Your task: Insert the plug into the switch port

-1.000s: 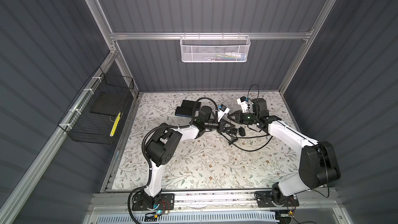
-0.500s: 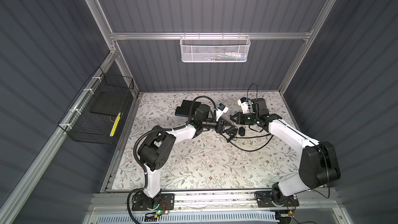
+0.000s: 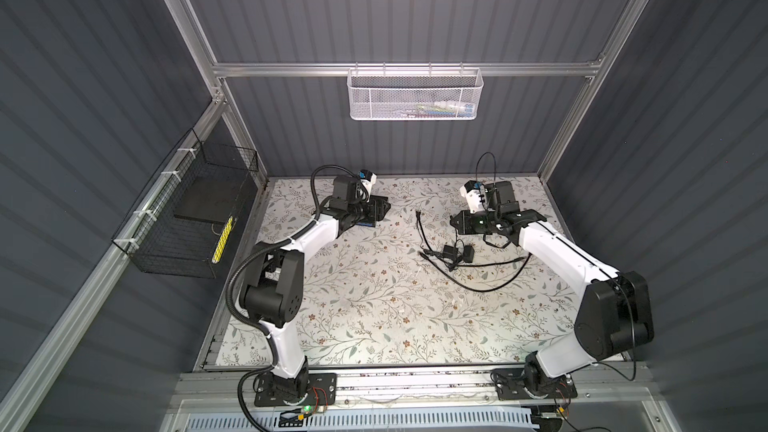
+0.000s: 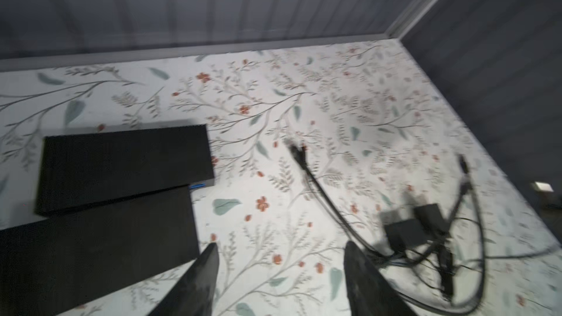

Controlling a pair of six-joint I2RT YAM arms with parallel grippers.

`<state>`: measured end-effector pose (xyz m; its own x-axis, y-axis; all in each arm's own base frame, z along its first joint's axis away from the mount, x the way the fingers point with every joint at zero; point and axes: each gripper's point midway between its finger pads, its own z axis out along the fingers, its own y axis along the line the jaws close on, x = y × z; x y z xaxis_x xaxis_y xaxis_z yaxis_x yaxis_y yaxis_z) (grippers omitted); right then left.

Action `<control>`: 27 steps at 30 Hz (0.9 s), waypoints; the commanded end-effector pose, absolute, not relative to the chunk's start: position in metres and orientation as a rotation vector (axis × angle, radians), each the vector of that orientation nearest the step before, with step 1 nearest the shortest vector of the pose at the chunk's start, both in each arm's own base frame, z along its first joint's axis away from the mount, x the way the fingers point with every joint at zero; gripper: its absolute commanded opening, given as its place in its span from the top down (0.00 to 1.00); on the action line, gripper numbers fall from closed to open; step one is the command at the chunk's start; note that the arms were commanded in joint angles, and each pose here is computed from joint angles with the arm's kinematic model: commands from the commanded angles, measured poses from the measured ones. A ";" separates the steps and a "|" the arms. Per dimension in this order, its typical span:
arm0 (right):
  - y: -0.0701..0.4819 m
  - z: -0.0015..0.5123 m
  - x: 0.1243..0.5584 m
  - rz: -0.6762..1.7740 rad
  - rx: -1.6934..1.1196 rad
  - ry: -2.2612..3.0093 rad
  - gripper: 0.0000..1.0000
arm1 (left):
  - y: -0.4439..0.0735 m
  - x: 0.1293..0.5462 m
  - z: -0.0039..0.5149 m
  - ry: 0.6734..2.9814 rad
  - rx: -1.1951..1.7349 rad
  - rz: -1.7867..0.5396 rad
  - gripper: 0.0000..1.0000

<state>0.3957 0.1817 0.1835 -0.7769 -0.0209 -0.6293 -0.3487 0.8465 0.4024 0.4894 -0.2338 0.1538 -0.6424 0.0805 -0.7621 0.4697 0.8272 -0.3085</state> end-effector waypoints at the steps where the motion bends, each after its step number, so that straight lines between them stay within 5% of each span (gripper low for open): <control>1: 0.186 0.186 0.397 0.661 -0.302 2.387 0.97 | -0.201 0.504 0.115 2.376 0.304 -0.401 0.34; 27: 0.193 0.158 0.385 0.699 -0.281 2.436 0.96 | -0.197 0.578 0.054 2.438 0.424 -0.318 0.35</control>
